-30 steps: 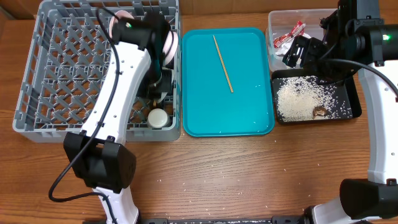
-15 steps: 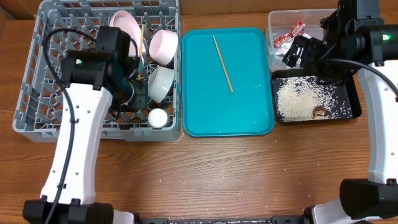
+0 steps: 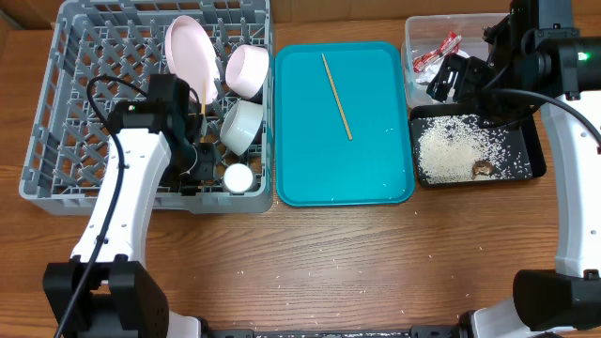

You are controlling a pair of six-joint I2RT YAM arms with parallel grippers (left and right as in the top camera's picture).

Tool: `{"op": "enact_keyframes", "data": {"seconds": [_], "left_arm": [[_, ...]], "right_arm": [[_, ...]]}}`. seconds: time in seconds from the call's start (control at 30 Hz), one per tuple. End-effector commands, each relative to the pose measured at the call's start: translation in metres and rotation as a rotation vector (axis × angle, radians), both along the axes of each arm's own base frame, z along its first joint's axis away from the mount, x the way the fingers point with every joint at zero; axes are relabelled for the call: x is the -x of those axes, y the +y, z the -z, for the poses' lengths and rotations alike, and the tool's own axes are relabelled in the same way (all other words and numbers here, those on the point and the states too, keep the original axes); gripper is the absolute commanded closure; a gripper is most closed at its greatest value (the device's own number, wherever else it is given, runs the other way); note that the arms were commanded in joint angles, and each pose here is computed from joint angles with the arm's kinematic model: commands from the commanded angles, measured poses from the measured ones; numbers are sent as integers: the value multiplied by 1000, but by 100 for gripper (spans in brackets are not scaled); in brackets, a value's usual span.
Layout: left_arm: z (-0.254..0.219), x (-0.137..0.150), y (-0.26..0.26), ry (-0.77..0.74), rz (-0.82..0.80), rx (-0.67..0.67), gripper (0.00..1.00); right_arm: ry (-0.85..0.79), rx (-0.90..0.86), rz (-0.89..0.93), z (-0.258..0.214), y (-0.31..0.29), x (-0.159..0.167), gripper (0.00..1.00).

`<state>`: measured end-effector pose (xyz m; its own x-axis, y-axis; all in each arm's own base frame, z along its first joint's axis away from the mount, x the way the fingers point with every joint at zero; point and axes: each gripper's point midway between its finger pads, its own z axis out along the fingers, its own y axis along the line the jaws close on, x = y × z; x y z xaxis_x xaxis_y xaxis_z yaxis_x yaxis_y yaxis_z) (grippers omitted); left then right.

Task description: Sort waste into correct bins and load items into the dishwasher

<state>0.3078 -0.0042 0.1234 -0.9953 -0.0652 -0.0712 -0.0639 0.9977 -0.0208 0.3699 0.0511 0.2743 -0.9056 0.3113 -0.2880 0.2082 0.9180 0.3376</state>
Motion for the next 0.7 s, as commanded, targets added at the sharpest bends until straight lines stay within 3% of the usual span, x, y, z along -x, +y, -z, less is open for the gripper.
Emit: {"op": "enact_keyframes", "data": {"seconds": [0.0, 0.1, 0.13, 0.23, 0.27, 0.3, 0.33, 0.5, 0.67], "left_arm": [[14, 5, 0, 12, 39, 8, 96], [23, 7, 0, 15, 44, 4, 96], [25, 7, 0, 15, 44, 4, 91], [24, 7, 0, 14, 43, 4, 46], [24, 6, 0, 12, 43, 4, 16], [22, 6, 1, 10, 43, 1, 4], [21, 4, 1, 6, 41, -4, 0], [-14, -14, -1, -60, -23, 10, 1], [-81, -37, -27, -193, 29, 75, 14]], "right_arm": [[-10, 8, -6, -2, 1, 1, 0], [-10, 8, -5, -2, 0, 1, 0], [-10, 8, -6, -2, 1, 1, 0], [-10, 8, -6, -2, 1, 1, 0], [-10, 8, -5, -2, 0, 1, 0], [-10, 8, -5, -2, 0, 1, 0], [-10, 8, -5, -2, 0, 1, 0], [-10, 8, -5, -2, 0, 1, 0], [-10, 8, -6, -2, 1, 1, 0]]}}
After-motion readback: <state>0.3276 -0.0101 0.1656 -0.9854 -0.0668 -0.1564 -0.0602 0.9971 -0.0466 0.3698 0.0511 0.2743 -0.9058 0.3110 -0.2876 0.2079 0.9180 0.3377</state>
